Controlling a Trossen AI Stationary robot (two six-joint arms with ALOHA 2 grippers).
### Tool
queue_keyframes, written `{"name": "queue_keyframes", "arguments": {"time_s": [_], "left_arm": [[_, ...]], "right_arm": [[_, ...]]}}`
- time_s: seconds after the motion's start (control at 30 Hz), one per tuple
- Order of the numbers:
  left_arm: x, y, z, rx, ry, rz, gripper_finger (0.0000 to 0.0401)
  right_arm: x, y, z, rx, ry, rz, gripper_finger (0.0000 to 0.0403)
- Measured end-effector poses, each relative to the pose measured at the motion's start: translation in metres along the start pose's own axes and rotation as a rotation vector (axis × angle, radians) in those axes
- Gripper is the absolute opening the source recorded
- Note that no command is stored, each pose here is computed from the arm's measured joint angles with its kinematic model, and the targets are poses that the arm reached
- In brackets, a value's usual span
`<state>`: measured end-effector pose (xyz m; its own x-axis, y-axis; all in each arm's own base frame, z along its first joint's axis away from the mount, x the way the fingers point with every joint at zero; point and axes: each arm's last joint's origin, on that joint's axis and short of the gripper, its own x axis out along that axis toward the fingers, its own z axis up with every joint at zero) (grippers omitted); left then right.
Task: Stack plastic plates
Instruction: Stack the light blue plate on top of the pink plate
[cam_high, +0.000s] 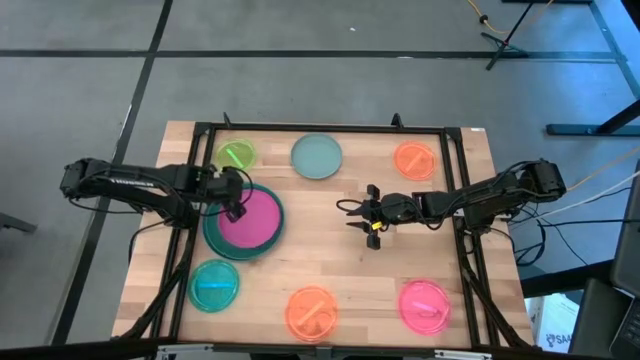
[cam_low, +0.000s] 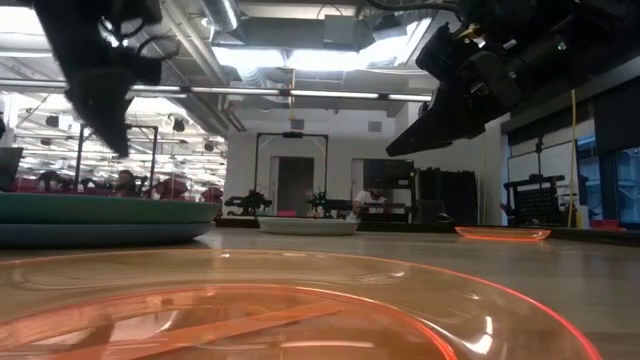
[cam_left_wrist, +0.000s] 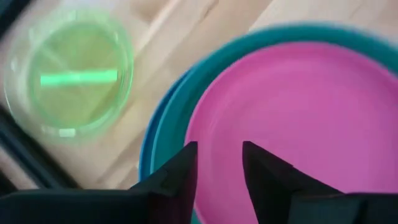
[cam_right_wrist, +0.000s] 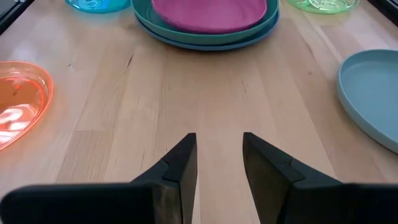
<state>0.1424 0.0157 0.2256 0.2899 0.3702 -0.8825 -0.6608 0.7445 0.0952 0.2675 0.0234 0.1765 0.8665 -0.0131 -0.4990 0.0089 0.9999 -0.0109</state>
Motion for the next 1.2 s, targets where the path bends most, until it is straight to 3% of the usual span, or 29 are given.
{"name": "queue_keyframes", "arguments": {"time_s": [0.27, 0.43, 0.63, 0.93, 1.2], "left_arm": [[-0.017, -0.017, 0.036, 0.157, -0.314, -0.135, 0.012], [-0.008, -0.032, 0.053, 0.301, -0.42, -0.14, 0.0119], [0.021, -0.053, 0.069, 0.458, -0.429, -0.088, 0.0119], [0.08, -0.064, 0.093, 0.524, -0.415, -0.008, 0.0119], [0.122, -0.056, 0.11, 0.546, -0.428, -0.183, 0.0119]], "right_arm": [[0.0, -0.001, 0.0, 0.0, -0.001, -0.019, 0.012], [0.0, -0.001, 0.0, 0.0, 0.0, -0.019, 0.012], [0.0, -0.001, 0.0, -0.001, 0.001, -0.019, 0.012], [0.0, -0.001, 0.0, -0.001, 0.005, -0.019, 0.012], [0.0, -0.001, -0.001, -0.001, 0.007, -0.019, 0.012]]}}
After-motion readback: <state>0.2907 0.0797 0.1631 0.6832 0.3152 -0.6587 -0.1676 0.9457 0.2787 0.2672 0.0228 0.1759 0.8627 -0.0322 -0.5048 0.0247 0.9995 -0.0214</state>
